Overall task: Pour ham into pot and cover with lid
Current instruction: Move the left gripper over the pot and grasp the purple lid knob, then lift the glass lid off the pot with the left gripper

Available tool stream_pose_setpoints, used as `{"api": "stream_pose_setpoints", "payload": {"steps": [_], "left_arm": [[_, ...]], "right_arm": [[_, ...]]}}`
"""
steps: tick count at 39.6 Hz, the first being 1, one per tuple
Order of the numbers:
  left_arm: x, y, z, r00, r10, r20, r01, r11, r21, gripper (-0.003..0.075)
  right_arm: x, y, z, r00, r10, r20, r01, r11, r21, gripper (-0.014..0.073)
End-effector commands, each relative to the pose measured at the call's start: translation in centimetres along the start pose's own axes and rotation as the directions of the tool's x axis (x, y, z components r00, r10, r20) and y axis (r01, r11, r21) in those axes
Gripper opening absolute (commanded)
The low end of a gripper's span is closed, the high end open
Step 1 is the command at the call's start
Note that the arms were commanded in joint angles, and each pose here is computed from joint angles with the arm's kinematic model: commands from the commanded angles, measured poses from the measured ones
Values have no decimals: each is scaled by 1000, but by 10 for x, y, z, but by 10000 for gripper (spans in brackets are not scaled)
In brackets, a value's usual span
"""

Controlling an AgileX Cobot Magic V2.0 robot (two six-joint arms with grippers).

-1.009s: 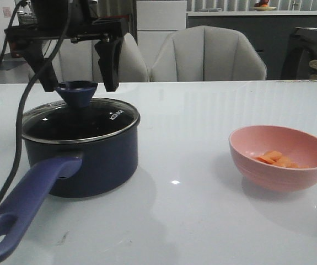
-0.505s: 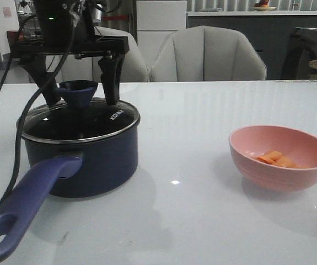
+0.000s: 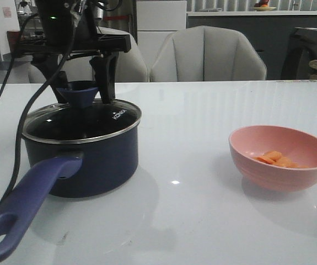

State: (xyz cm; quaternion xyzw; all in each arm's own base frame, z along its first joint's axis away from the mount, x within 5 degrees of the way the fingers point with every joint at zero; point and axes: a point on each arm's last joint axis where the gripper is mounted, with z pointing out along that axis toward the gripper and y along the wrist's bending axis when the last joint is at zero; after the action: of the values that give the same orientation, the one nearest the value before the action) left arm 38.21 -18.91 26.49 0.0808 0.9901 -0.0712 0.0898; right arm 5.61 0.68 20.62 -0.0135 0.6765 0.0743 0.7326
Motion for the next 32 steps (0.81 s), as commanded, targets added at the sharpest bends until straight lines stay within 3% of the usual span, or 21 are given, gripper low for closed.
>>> {"api": "stream_pose_setpoints", "payload": {"steps": [1,12,32], "left_arm": [[6,-4,-23,1000,-12,-4,12,1000,23,306],[6,-4,-23,1000,-12,-4,12,1000,23,216],[-1,-7,-49,997,-7,82,3,999,50,208]], "right_arm": [[-5,1,-2,996,-14,86,15,1000,-8,136],[-5,1,-2,996,-14,86,15,1000,-8,136],[-5,1,-2,996,-14,86,15,1000,-8,136]]}}
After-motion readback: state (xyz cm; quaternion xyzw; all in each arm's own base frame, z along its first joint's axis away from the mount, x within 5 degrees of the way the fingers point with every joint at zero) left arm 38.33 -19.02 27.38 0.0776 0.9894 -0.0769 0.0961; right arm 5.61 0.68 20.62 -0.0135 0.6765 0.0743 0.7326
